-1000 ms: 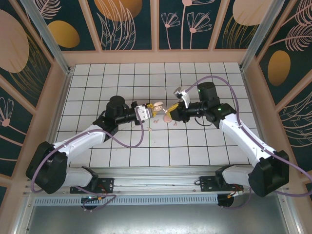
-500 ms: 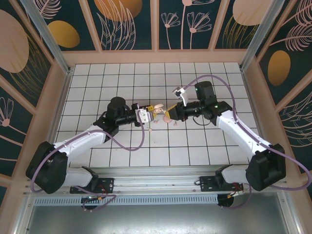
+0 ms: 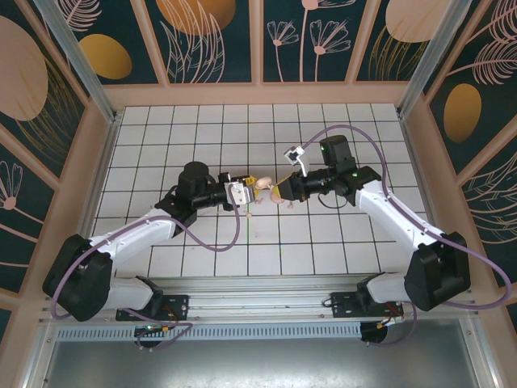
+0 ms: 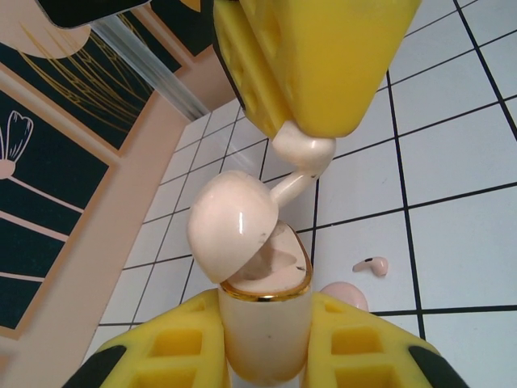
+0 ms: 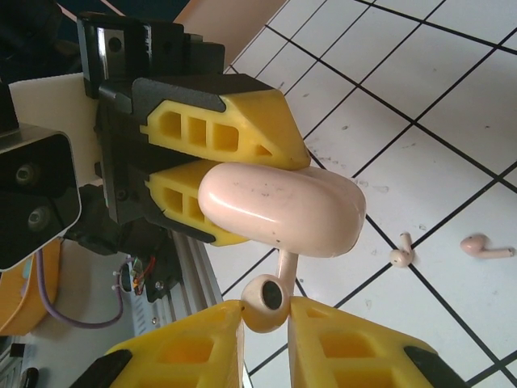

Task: Insert wireless bluetooth earbuds into charging case

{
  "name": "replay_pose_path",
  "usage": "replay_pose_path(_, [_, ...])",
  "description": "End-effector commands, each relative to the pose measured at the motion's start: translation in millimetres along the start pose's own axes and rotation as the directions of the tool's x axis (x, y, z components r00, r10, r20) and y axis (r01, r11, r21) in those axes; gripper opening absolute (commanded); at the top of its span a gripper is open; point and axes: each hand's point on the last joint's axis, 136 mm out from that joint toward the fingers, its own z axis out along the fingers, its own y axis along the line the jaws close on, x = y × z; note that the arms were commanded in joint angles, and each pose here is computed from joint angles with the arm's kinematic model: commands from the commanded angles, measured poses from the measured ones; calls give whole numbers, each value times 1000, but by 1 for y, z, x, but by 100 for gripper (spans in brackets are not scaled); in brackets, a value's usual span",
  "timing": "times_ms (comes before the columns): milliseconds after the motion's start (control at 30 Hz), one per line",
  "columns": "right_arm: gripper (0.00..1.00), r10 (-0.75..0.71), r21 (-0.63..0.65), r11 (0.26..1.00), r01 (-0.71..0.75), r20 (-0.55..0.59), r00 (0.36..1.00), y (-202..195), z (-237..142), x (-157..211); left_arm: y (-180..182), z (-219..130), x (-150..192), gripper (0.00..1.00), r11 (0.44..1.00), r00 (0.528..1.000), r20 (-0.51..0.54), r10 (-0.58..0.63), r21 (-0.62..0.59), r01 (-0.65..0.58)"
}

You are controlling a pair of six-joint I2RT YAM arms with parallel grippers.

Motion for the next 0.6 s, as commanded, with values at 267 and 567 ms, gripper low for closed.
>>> replay_pose_path(267, [20,-10,16,1000,9,53,999,-1,-7,-23,-3,-4,-12,14,999,998,41,49,-4,-49])
replay_pose_path(567, [20,50,33,998,-51,32,998,-9,-11,-19,-5,-4,-11,14,998,998,32,56,0,-56])
